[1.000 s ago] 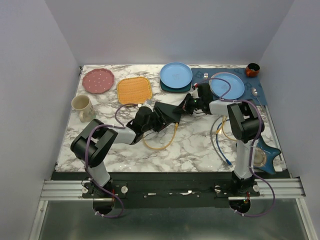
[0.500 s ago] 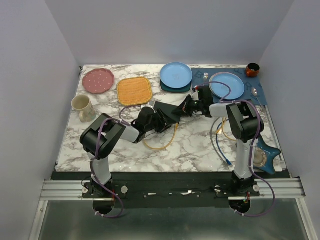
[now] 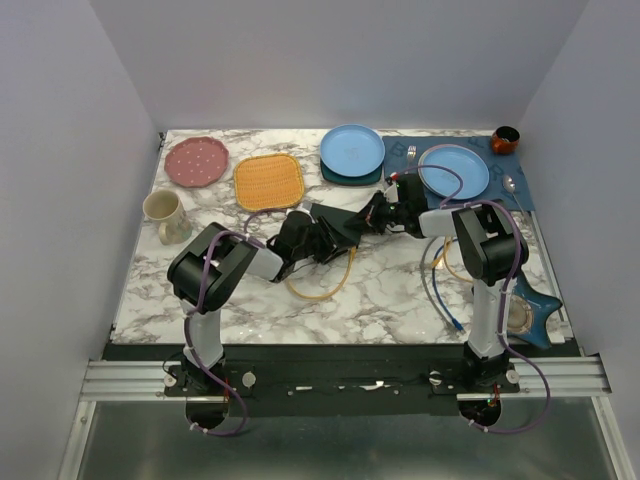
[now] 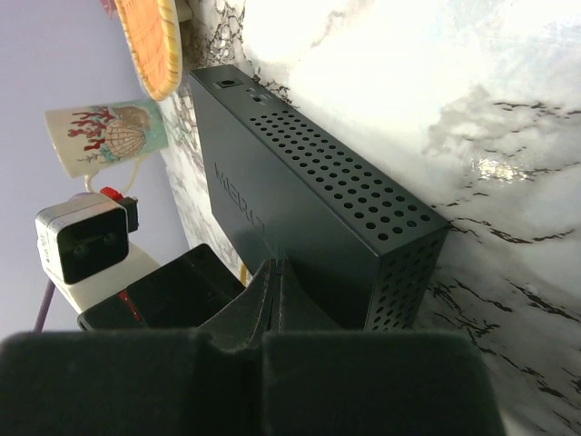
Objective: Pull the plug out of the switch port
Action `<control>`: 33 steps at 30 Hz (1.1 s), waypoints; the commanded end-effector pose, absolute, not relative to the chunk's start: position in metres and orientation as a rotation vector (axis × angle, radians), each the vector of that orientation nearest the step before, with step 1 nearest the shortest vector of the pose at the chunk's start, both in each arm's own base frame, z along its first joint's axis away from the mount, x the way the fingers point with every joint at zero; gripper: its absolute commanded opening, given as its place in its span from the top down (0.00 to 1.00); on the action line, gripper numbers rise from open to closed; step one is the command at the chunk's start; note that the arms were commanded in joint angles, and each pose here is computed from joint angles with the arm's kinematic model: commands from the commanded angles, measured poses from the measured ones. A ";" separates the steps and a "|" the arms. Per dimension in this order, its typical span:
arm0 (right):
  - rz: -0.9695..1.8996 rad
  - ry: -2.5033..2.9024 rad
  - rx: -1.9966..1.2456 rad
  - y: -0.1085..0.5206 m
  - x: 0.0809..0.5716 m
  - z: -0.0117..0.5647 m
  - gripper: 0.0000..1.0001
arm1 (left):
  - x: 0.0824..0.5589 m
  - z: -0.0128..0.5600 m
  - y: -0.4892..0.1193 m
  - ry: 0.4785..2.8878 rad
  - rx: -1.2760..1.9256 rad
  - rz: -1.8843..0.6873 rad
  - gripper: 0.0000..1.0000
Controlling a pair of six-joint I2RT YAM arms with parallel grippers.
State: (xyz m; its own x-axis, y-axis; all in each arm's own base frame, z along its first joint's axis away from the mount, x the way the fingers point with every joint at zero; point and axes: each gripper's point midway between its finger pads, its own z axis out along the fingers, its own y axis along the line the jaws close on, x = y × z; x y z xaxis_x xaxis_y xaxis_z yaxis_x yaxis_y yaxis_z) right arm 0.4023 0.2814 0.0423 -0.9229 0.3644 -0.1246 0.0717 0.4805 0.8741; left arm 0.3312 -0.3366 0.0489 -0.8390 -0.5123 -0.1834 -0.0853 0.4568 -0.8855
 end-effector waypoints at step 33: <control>1.341 2.546 0.431 0.274 0.384 0.012 0.99 | 0.335 0.023 -0.348 2.395 -0.509 -1.259 0.58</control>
